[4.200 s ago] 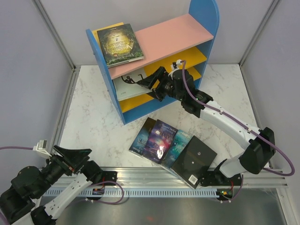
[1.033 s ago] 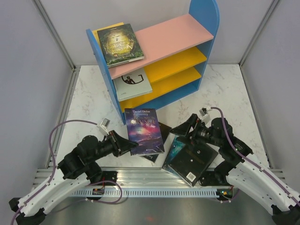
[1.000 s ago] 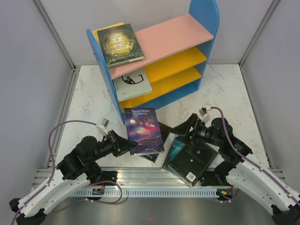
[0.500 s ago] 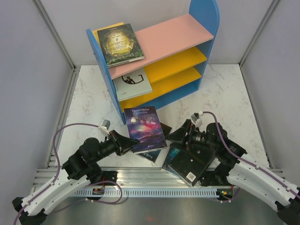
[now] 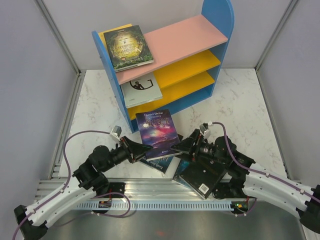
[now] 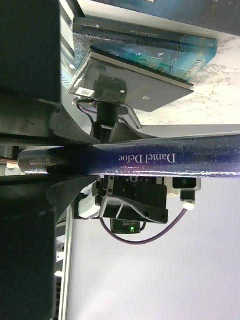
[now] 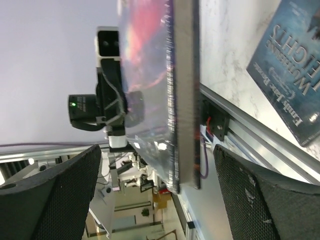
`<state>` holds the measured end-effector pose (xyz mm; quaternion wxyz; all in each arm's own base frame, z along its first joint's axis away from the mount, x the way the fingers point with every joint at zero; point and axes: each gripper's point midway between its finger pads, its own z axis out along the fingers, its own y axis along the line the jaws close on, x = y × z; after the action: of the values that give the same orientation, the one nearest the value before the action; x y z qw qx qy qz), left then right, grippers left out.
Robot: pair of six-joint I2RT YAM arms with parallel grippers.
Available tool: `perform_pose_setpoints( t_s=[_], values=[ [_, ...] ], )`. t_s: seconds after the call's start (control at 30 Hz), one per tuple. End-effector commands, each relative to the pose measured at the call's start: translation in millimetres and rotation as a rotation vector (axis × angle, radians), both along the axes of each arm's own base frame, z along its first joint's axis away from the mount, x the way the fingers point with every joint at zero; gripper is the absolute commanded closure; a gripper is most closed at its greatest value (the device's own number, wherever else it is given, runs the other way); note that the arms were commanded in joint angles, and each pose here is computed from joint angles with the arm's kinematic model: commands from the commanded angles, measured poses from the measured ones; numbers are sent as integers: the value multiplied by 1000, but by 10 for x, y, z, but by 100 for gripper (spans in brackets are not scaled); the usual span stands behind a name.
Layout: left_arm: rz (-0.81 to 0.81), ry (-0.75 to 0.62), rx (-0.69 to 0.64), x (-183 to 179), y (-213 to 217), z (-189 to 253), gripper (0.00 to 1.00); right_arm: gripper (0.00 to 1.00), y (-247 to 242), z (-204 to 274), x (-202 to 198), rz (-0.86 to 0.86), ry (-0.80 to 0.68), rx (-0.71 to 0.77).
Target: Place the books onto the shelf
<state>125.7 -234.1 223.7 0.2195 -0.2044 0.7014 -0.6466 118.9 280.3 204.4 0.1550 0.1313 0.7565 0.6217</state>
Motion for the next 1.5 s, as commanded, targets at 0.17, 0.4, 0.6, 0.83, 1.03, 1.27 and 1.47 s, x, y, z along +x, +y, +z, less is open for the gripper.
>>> perform_pose_setpoints(
  t_s=[0.17, 0.4, 0.6, 0.83, 1.03, 1.27, 1.47],
  values=[
    [4, -134, -250, -43, 69, 710, 98, 28, 68, 604, 157, -60, -85, 219],
    [-12, -106, -231, -47, 30, 582, 98, 75, 2, 758, 166, -88, -98, 267],
    [-48, -69, -176, -63, -47, 430, 89, 100, -55, 835, 178, -115, -124, 231],
    [-76, 16, 18, -180, 11, 87, 37, 100, -361, 932, 139, -202, -160, 150],
    [-30, 44, 77, -270, 232, -65, 0, 100, -698, 1137, 101, -304, -199, 134],
    [8, 45, 76, -392, 467, -95, 0, 100, -810, 1627, 226, -395, -265, 140],
    [8, 41, 130, -421, 514, -95, 0, 100, -839, 2194, 311, -439, -371, 142]
  ],
)
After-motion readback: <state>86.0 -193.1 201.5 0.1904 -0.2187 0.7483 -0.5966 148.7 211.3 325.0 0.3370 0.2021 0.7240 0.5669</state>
